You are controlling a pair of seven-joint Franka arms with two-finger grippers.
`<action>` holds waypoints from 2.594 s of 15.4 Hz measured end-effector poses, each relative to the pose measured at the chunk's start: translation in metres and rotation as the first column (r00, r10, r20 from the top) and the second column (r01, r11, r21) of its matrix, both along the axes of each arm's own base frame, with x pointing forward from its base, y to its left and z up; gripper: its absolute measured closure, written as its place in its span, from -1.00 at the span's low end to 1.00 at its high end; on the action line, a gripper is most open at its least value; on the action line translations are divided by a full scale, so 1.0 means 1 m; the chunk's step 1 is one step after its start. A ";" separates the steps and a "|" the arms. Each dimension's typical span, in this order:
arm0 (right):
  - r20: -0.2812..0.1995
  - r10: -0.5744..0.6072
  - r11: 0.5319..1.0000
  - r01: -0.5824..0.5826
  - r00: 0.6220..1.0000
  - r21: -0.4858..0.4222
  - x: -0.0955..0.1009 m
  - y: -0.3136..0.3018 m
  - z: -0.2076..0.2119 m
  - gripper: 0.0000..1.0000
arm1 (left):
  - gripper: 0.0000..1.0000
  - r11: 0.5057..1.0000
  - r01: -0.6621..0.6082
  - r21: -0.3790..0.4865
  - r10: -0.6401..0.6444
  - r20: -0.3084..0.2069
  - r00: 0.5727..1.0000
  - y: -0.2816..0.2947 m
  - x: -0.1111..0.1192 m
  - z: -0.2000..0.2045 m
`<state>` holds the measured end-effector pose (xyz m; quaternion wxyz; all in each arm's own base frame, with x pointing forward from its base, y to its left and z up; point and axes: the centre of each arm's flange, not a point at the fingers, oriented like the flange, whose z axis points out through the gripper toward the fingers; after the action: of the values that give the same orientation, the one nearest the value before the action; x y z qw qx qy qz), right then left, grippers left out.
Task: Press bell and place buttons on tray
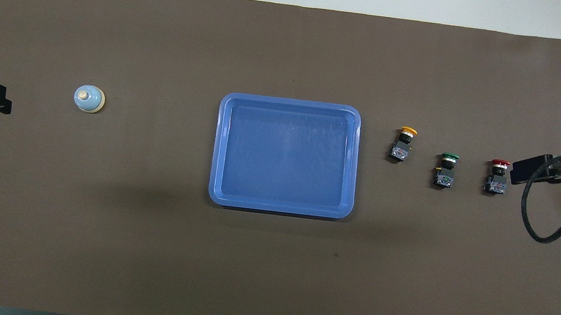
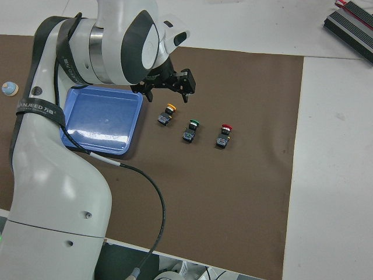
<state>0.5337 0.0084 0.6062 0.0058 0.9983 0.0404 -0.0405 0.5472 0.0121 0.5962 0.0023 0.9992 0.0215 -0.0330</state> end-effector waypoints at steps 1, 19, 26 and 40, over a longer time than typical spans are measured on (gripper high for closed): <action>0.000 0.000 1.000 0.000 1.000 0.000 0.000 0.000 0.000 -1.00 | -1.00 1.000 0.010 -0.001 -0.010 -0.011 1.000 -0.001 -0.002 -0.001; 0.102 -0.216 0.976 0.216 0.971 0.014 0.029 0.084 -0.131 -1.00 | -1.00 1.000 0.016 -0.003 -0.016 -0.026 1.000 0.001 -0.007 0.002; 0.123 -0.291 0.957 0.288 0.949 0.040 0.069 0.121 -0.244 -1.00 | -1.00 1.000 0.016 -0.003 -0.016 -0.026 1.000 0.001 -0.007 0.002; 0.085 -0.340 0.940 0.340 0.937 0.019 0.072 0.102 -0.298 -1.00 | -1.00 1.000 0.016 -0.003 -0.016 -0.026 1.000 0.001 -0.007 0.002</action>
<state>0.6060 0.1100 0.3079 -0.0014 0.9911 -0.1328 0.0027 0.5406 0.0135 0.5987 0.0030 0.9988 0.0134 -0.0460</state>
